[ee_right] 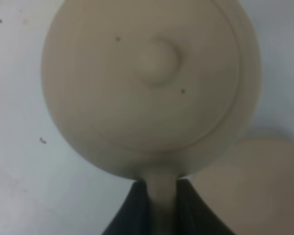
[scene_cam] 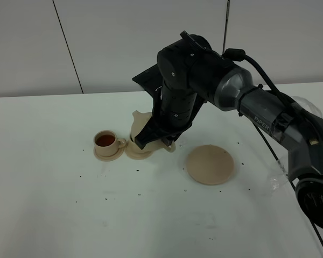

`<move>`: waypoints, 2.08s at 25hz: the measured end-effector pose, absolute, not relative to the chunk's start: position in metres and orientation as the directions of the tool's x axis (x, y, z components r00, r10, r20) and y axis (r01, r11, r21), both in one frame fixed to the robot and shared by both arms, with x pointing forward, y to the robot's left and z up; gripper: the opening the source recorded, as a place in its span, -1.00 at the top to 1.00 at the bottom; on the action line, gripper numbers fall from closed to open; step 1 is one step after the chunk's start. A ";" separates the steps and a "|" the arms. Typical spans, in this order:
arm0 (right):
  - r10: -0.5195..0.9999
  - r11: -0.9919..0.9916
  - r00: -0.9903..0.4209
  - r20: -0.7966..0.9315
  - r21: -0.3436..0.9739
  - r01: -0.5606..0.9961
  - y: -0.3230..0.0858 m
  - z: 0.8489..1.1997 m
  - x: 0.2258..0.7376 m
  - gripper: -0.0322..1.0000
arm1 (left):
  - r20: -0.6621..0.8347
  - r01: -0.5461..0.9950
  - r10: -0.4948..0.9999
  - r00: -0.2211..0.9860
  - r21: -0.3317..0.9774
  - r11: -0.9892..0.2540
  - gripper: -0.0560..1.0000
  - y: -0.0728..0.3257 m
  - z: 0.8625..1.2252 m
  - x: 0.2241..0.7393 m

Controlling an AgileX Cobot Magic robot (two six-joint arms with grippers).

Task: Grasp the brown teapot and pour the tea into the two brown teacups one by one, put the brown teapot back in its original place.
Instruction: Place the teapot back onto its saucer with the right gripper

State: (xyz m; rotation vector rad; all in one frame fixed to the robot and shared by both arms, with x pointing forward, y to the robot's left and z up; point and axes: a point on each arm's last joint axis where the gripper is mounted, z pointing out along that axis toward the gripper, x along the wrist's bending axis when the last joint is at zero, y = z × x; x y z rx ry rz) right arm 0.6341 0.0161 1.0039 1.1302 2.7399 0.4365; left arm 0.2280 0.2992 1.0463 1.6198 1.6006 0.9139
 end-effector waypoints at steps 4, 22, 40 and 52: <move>0.749 0.631 -0.662 -0.015 0.320 0.707 0.001 1.004 0.646 0.77 | 0.022 0.527 1.000 0.000 0.850 -0.018 -0.12 0.299 1.046 0.228; 0.876 0.459 -0.483 -0.005 0.321 0.829 -0.061 1.004 0.685 0.77 | 0.023 0.527 1.000 0.000 0.850 -0.019 -0.12 0.299 1.046 0.228; 0.894 0.430 -0.448 0.024 0.238 0.871 -0.083 0.989 0.644 0.77 | 0.023 0.527 1.000 0.000 0.850 -0.019 -0.12 0.299 1.046 0.228; 0.891 0.431 -0.453 0.029 0.264 0.863 -0.094 0.952 0.601 0.77 | 0.022 0.527 1.000 0.000 0.850 -0.019 -0.12 0.299 1.046 0.228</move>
